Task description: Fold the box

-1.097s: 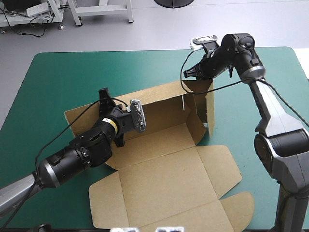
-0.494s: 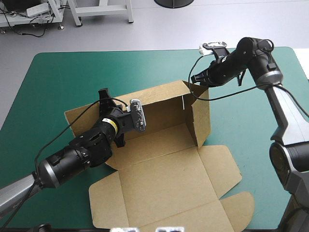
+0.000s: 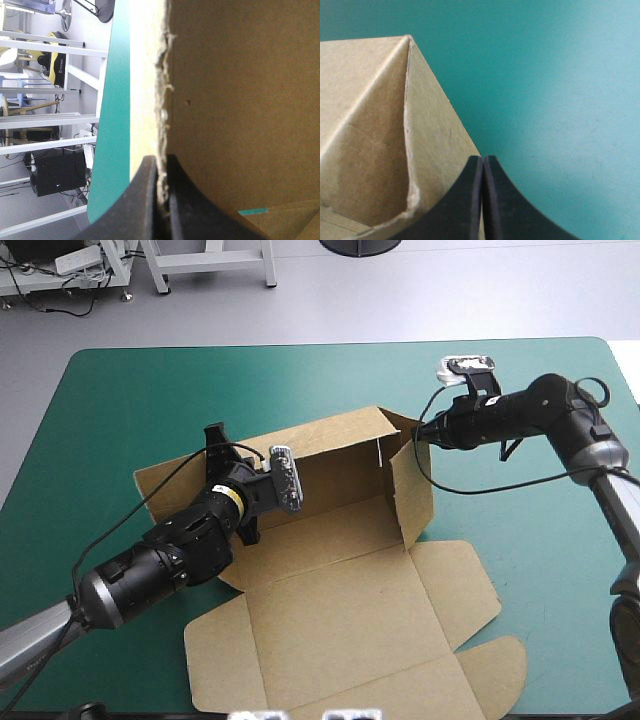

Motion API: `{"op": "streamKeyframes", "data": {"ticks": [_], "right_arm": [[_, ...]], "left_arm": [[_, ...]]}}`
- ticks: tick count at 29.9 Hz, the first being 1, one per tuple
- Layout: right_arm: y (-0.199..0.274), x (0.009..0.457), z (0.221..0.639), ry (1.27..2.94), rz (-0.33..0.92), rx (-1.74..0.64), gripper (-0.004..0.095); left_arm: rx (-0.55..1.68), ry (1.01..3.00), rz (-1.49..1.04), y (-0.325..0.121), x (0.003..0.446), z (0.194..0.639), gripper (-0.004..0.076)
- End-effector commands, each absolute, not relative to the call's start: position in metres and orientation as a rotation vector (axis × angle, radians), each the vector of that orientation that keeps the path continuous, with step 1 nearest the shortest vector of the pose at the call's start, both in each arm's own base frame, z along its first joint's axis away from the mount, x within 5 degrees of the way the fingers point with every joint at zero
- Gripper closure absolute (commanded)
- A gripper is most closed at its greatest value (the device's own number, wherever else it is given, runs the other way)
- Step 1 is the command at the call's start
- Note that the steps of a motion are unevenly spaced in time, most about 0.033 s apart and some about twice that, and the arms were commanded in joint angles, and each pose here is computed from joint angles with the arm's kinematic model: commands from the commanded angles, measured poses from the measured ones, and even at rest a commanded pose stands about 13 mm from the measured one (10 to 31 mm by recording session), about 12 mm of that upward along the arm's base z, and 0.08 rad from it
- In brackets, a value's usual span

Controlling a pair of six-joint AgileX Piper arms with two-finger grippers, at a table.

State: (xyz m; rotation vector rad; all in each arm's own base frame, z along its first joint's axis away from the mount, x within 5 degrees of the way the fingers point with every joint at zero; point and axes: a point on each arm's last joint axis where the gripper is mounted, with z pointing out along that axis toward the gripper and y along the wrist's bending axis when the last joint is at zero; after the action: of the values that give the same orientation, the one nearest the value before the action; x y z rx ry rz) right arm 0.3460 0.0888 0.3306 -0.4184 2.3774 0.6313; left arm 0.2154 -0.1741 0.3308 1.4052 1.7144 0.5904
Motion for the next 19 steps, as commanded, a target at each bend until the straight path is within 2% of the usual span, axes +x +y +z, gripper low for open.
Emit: {"op": "streamKeyframes", "data": {"ticks": [1,8,19], "right_arm": [[0.087,0.336,0.347,2.201,0.673,-0.386,0.0912],[0.087,0.327,0.324,2.147,0.66,-0.446,0.0912],[0.081,0.298,0.315,2.025,0.649,-0.544,0.0912]], "left_arm": [[1.352,1.69,0.48,-0.178,0.211,0.342,0.0729],[1.352,1.688,0.478,-0.179,0.211,0.342,0.0729],[1.354,1.682,0.484,-0.179,0.211,0.342,0.0729]]}}
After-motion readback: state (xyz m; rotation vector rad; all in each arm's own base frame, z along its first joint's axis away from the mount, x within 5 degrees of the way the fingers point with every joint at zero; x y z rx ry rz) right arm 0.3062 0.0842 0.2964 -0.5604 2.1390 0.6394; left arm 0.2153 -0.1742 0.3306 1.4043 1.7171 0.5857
